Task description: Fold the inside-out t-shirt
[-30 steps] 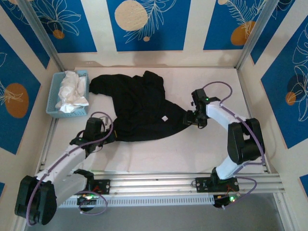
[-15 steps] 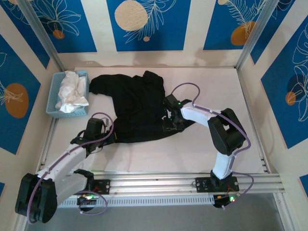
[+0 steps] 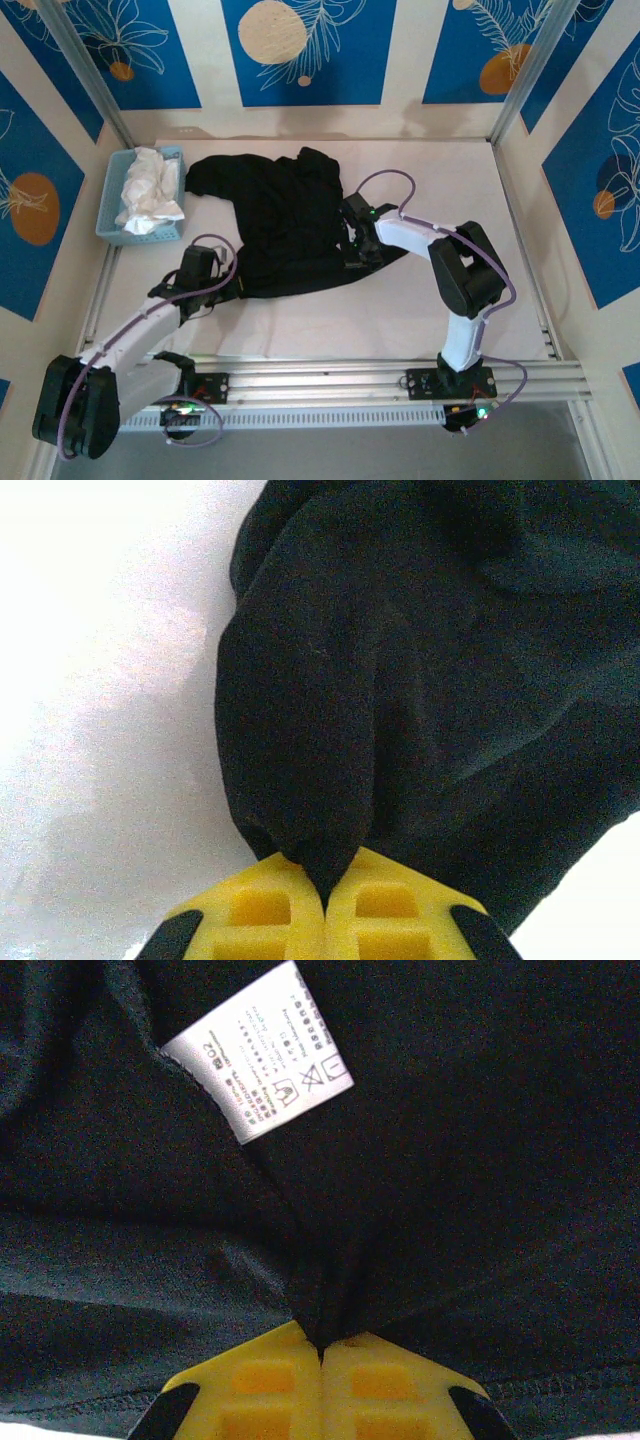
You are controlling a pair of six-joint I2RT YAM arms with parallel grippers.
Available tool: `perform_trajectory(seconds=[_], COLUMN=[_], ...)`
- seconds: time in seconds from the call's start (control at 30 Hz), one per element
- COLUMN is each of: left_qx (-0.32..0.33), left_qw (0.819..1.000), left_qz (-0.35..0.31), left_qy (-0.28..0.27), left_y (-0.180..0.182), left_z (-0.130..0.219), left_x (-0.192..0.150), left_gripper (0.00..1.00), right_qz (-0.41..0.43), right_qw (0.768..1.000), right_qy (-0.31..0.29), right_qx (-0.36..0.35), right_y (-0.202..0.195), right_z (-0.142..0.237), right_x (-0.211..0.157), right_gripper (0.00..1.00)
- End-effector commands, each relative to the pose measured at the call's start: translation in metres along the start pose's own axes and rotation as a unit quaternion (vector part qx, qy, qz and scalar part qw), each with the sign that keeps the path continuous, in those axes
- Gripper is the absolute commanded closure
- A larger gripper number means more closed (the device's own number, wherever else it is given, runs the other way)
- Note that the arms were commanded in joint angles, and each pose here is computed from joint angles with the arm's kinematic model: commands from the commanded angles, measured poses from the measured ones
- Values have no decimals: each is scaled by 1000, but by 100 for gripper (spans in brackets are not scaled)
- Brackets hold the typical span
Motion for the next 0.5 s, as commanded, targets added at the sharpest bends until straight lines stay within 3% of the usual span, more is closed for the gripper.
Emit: perform_trajectory(seconds=[0.0, 0.07, 0.17, 0.3, 0.37, 0.47], left_qx=[-16, -29, -45, -58, -63, -73], left_qw=[1000, 999, 999, 998, 997, 996], left_qz=[-5, -7, -12, -18, -21, -25], left_qy=[12, 14, 5, -24, -35, -48], left_y=[-4, -8, -12, -14, -15, -19], left_z=[-4, -4, -3, -1, 1, 8], left_x=[-6, -6, -4, 2, 3, 6], left_gripper=[100, 93, 84, 62, 56, 49], right_qz=[2, -2, -21, -24, -20, -17], right_qw=[999, 997, 980, 949, 945, 958], right_qy=[-28, -42, -79, -109, -117, -115], right_qx=[30, 63, 180, 296, 304, 261], right_y=[5, 8, 28, 61, 66, 58], right_z=[29, 49, 95, 144, 158, 160], right_x=[9, 11, 19, 30, 34, 37], right_gripper=[100, 100, 100, 100, 100, 100])
Point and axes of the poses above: each hand's point on the last joint's axis, 136 mm out from that joint toward the fingers, its own z axis back along the fingers, its own y axis along the line the jaws close on, x = y × z, the point moved 2 cm from there along z, back along the fingers, and after that the axes turned 3 degrees about z, right-handed, at the moved point
